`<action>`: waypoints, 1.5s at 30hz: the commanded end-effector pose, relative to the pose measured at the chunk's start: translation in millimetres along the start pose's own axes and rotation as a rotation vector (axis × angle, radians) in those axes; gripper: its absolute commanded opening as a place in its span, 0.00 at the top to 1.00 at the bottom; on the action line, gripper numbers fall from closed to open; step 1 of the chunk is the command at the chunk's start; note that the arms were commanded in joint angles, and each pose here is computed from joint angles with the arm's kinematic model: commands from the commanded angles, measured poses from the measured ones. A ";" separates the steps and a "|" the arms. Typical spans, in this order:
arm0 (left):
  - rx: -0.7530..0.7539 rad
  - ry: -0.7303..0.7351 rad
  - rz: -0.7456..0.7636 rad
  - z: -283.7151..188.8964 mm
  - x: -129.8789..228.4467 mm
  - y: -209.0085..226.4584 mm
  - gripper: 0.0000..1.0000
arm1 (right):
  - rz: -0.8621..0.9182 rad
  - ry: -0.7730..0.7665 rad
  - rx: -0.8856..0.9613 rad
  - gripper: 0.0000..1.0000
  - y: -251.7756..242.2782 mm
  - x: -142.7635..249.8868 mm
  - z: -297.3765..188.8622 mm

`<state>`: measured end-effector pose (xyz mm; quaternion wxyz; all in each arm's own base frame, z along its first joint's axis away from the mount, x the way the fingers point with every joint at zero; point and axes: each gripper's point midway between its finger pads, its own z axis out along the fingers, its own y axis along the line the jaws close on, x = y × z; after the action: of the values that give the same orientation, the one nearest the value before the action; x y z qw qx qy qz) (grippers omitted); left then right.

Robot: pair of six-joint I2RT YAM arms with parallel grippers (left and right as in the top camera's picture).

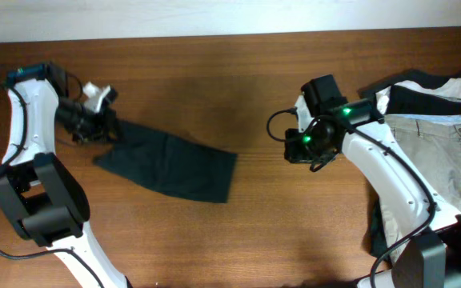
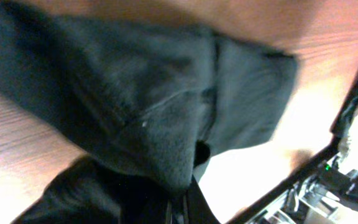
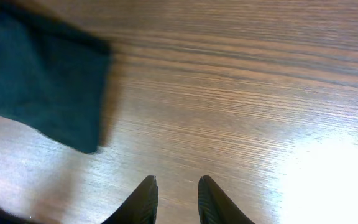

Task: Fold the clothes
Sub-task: 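Fold the left end over toward the right with the left gripper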

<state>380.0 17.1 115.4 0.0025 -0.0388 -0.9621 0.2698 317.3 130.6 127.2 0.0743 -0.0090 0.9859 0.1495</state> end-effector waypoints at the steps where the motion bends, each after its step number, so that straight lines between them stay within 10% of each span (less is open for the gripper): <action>1: -0.025 -0.005 0.113 -10.4 -13.0 -40.7 0.98 | 0.039 -0.004 -0.001 0.74 -13.3 -3.7 -3.6; 13: -0.143 0.249 0.415 63.7 15.6 -133.2 0.85 | 0.052 0.002 0.002 0.74 -17.1 -2.7 -4.4; 24: -0.431 0.306 0.240 47.2 23.9 -90.2 0.85 | 0.049 0.007 0.003 0.73 -16.9 -1.3 -4.3; 28: -0.399 0.335 0.217 77.3 32.6 -79.2 0.43 | 0.049 0.008 0.004 0.73 -17.0 -1.1 -4.3; 31: -0.386 0.324 0.225 120.3 37.7 -58.6 0.34 | 0.048 0.007 0.004 0.73 -17.0 -1.2 -4.3; 33: -0.386 0.336 0.226 131.5 44.2 -52.6 0.37 | 0.048 0.007 0.004 0.73 -17.0 -1.2 -4.3; 34: -0.385 0.350 0.219 133.0 48.8 -50.9 0.73 | 0.049 0.007 0.004 0.73 -17.0 -1.2 -4.3; 36: -0.384 0.374 0.209 127.6 53.9 -53.3 0.98 | 0.048 0.007 0.004 0.73 -17.1 -1.3 -4.3; 45: -0.143 0.334 0.219 103.4 42.8 -134.6 1.00 | 0.049 0.006 0.008 0.73 -18.0 -1.5 -4.4</action>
<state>327.4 -112.0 80.2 0.1412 -0.1791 -0.9658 0.1234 318.1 113.9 126.2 0.0668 0.0171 0.9867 0.1470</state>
